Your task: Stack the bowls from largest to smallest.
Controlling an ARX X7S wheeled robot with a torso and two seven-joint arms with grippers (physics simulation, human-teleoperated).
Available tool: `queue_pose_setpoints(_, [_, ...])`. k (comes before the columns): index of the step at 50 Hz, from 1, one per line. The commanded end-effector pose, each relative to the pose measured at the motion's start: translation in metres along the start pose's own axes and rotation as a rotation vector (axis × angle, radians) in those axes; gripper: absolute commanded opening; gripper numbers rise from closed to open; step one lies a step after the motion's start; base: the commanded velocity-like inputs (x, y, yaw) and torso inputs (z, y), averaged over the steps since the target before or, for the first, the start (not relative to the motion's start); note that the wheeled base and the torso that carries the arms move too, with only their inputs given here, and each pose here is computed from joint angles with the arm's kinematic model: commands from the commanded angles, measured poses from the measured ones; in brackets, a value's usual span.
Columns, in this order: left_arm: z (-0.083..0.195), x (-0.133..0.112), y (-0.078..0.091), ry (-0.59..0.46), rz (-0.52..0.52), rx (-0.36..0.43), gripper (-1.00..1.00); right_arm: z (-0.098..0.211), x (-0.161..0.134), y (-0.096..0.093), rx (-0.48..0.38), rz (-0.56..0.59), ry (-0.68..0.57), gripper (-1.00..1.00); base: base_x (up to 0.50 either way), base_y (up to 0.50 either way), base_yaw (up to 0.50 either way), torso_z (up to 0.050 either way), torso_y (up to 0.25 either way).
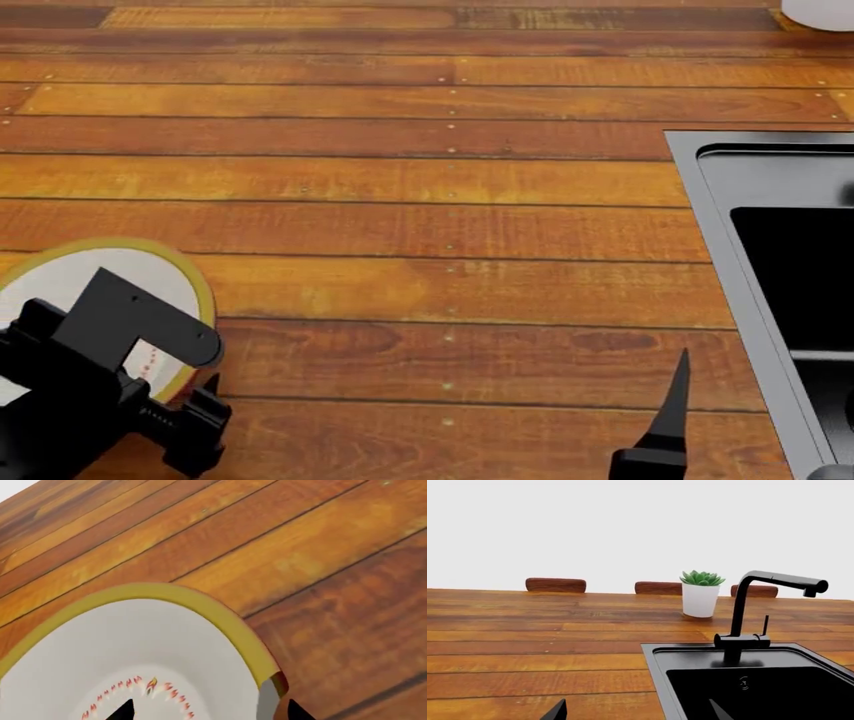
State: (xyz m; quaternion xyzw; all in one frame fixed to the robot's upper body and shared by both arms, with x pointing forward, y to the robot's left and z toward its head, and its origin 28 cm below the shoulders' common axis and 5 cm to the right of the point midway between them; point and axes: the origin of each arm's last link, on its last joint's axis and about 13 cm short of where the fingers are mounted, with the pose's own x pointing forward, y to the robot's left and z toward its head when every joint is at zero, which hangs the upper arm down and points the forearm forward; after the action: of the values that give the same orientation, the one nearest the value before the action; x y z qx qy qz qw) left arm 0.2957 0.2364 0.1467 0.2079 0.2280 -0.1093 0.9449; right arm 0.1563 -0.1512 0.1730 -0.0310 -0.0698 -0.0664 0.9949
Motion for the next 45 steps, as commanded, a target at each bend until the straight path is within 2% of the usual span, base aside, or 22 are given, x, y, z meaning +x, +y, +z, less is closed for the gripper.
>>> queue_pose_setpoints(1, [-0.022, 0.009, -0.009, 0.134, -0.06, 0.011, 1.0, 0.0, 0.002, -0.003, 0.025, -0.016, -0.016, 1.0, 0.0, 0.0, 0.0, 0.0, 0.0])
queue_pose_setpoints(19, [0.001, -0.013, -0.01, 0.051, -0.099, 0.033, 1.0, -0.001, 0.002, -0.001, 0.027, -0.01, -0.013, 1.0, 0.0, 0.0, 0.0, 0.0, 0.0])
queue_pose_setpoints(23, [-0.001, -0.009, -0.009, 0.066, -0.102, 0.037, 1.0, -0.001, 0.002, -0.001, 0.027, -0.009, -0.014, 1.0, 0.0, 0.0, 0.0, 0.0, 0.0])
queue_pose_setpoints(26, [-0.006, -0.004, -0.008, 0.092, -0.1, 0.009, 1.0, 0.0, 0.002, -0.002, 0.026, -0.013, -0.015, 1.0, 0.0, 0.0, 0.0, 0.0, 0.0])
queue_pose_setpoints(27, [-0.005, -0.003, -0.006, 0.082, -0.062, -0.008, -1.0, -0.001, 0.002, -0.003, 0.027, -0.016, -0.015, 1.0, 0.0, 0.0, 0.0, 0.0, 0.0])
queue_pose_setpoints(31, [0.001, -0.005, -0.002, 0.065, -0.03, 0.003, -1.0, -0.001, 0.002, -0.002, 0.026, -0.012, -0.012, 1.0, 0.0, 0.0, 0.0, 0.0, 0.0])
queue_pose_setpoints(39, [0.022, -0.027, 0.002, -0.027, 0.009, 0.038, -1.0, -0.002, 0.003, -0.001, 0.026, -0.01, -0.011, 1.0, 0.0, 0.0, 0.0, 0.0, 0.0])
queue_pose_setpoints(44, [0.042, -0.049, 0.004, -0.131, 0.026, 0.066, -1.0, -0.003, 0.003, -0.001, 0.027, -0.009, -0.01, 1.0, 0.0, 0.0, 0.0, 0.0, 0.0])
queue_pose_setpoints(45, [0.046, -0.053, 0.005, -0.156, 0.029, 0.1, -1.0, -0.002, 0.002, -0.001, 0.027, -0.009, -0.01, 1.0, 0.0, 0.0, 0.0, 0.0, 0.0])
